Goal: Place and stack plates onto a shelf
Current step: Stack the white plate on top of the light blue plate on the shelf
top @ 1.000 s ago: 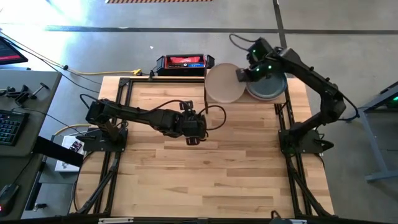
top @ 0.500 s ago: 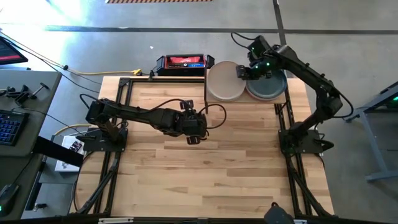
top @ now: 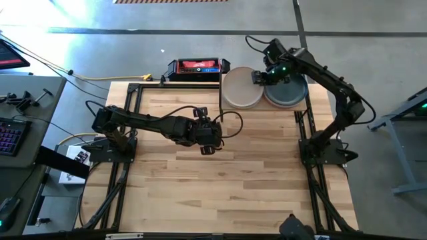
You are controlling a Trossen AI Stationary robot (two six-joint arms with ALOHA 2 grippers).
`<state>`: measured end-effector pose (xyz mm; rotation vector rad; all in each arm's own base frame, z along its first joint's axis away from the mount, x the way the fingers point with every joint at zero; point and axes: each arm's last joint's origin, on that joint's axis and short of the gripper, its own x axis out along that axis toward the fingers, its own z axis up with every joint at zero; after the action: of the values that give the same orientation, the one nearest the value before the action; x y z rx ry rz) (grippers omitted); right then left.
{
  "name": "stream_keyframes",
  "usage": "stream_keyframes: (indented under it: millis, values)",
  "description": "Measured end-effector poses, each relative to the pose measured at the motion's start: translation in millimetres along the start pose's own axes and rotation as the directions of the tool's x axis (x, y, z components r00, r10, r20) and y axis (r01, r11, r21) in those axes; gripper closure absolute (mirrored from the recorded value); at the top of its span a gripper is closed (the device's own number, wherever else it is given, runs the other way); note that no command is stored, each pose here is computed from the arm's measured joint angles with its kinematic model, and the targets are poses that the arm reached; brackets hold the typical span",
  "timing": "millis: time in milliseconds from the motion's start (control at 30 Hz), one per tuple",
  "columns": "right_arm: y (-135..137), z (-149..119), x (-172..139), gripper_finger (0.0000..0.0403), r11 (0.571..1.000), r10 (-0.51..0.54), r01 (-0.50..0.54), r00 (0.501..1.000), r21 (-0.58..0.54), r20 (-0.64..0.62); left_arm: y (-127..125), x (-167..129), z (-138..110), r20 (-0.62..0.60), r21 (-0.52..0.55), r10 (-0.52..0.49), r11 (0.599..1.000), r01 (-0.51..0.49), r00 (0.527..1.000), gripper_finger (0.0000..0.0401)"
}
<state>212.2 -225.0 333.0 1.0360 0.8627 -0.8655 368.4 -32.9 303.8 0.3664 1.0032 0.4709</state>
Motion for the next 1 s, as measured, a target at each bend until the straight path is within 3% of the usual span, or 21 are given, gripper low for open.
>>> stream_keyframes:
  millis: [200, 533, 1000]
  values:
    - [-0.8, 1.4, -0.1, 0.0388, 0.999, -0.034, 0.034, 0.999, -0.024, 0.029, 0.0, 0.0, 0.0, 0.000, 0.000, 0.000, 1.000, 0.000, 1.000, 0.0270]
    - [1.7, 2.2, 0.2, 0.0328, 0.999, -0.025, 0.026, 0.999, -0.034, 0.047, 0.0, 0.1, -0.1, 0.000, 0.000, 0.000, 1.000, 0.000, 1.000, 0.0270]
    - [2.6, -3.8, 0.7, 0.0322, 0.997, -0.005, 0.004, 1.000, -0.077, -0.022, 3.5, 2.6, -0.1, -0.006, -0.009, 0.005, 1.000, -0.005, 1.000, 0.0270]
